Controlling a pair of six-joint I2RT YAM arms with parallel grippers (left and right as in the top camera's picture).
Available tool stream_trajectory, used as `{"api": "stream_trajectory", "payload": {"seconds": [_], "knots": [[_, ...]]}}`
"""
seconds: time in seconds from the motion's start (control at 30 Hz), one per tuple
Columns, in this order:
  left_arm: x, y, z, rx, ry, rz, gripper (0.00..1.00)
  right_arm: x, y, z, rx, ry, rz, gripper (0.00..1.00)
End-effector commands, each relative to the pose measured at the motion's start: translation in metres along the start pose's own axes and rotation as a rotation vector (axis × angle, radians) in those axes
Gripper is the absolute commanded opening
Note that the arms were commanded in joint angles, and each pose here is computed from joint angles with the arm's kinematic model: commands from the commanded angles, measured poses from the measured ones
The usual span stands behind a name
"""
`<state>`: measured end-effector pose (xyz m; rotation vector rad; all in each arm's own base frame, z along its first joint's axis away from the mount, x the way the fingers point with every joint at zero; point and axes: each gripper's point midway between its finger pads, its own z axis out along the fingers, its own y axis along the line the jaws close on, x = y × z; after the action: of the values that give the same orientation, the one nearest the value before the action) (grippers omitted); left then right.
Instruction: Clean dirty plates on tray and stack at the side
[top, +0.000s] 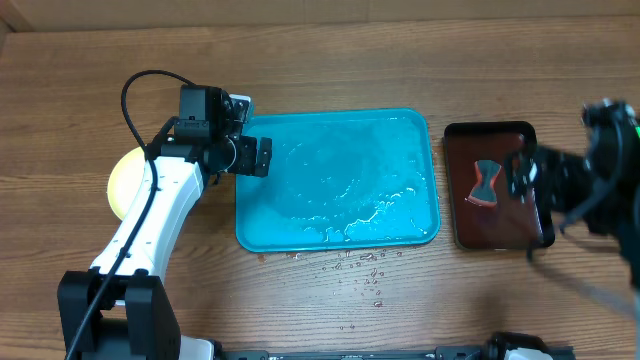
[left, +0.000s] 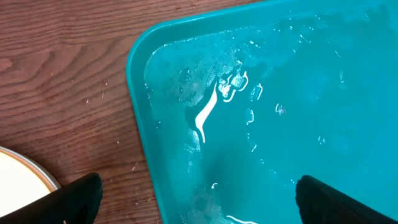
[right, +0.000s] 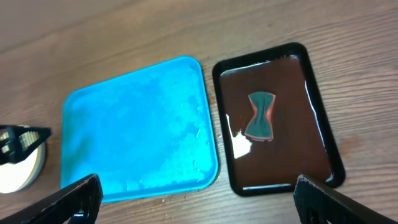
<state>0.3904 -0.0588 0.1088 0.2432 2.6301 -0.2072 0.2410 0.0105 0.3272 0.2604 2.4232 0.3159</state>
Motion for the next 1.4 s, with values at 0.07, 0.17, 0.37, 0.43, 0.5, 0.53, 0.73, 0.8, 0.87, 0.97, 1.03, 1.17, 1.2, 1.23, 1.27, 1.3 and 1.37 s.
{"api": "stream_trajectory", "payload": {"seconds": [0.07,0.17,0.37,0.43,0.5,0.53,0.73,0.8,0.87,0.97,1.03,1.17,1.2,1.23,1.27,1.3,1.37], "knots": [[-0.013,-0.001,-0.012,-0.007,-0.042,0.024,1.0,0.02,0.01,-0.046,-0.028,-0.105,-0.028,1.0],[-0.013,-0.001,-0.012,-0.007,-0.042,0.024,1.0,0.026,0.012,-0.06,-0.035,-0.145,-0.038,1.0],[-0.013,-0.001,-0.012,-0.007,-0.042,0.024,1.0,0.029,0.013,-0.064,-0.037,-0.159,-0.042,1.0],[-0.013,-0.001,-0.012,-0.007,-0.042,0.024,1.0,0.028,0.008,-0.064,-0.01,-0.162,-0.039,1.0],[-0.013,-0.001,-0.012,-0.007,-0.042,0.024,1.0,0.028,0.007,-0.064,-0.007,-0.164,-0.039,1.0],[-0.013,-0.001,-0.012,-0.007,-0.042,0.024,1.0,0.027,0.008,-0.064,-0.007,-0.166,-0.04,1.0],[-0.013,-0.001,-0.012,-0.007,-0.042,0.024,1.0,-0.011,0.02,-0.066,-0.058,-0.348,-0.101,1.0],[-0.013,-0.001,-0.012,-0.007,-0.042,0.024,1.0,-0.024,0.025,-0.066,-0.085,-0.438,-0.129,1.0],[-0.013,-0.001,-0.012,-0.007,-0.042,0.024,1.0,-0.033,0.029,-0.063,-0.109,-0.523,-0.154,1.0],[-0.013,-0.001,-0.012,-0.007,-0.042,0.024,1.0,-0.038,0.034,-0.056,-0.154,-0.651,-0.194,1.0],[-0.013,-0.001,-0.012,-0.007,-0.042,0.024,1.0,-0.034,0.034,-0.046,-0.179,-0.715,-0.215,1.0],[-0.013,-0.001,-0.012,-0.007,-0.042,0.024,1.0,-0.016,0.028,-0.015,-0.211,-0.799,-0.239,1.0],[-0.013,-0.001,-0.012,-0.007,-0.042,0.024,1.0,-0.01,0.025,-0.006,-0.217,-0.812,-0.242,1.0],[-0.013,-0.001,-0.012,-0.007,-0.042,0.024,1.0,-0.004,0.023,0.002,-0.223,-0.824,-0.247,1.0],[-0.013,-0.001,-0.012,-0.007,-0.042,0.024,1.0,0.003,0.021,0.011,-0.232,-0.838,-0.252,1.0],[-0.013,-0.001,-0.012,-0.007,-0.042,0.024,1.0,0.01,0.019,0.02,-0.238,-0.851,-0.256,1.0],[-0.013,-0.001,-0.012,-0.007,-0.042,0.024,1.0,0.024,0.014,0.037,-0.246,-0.881,-0.26,1.0]]}}
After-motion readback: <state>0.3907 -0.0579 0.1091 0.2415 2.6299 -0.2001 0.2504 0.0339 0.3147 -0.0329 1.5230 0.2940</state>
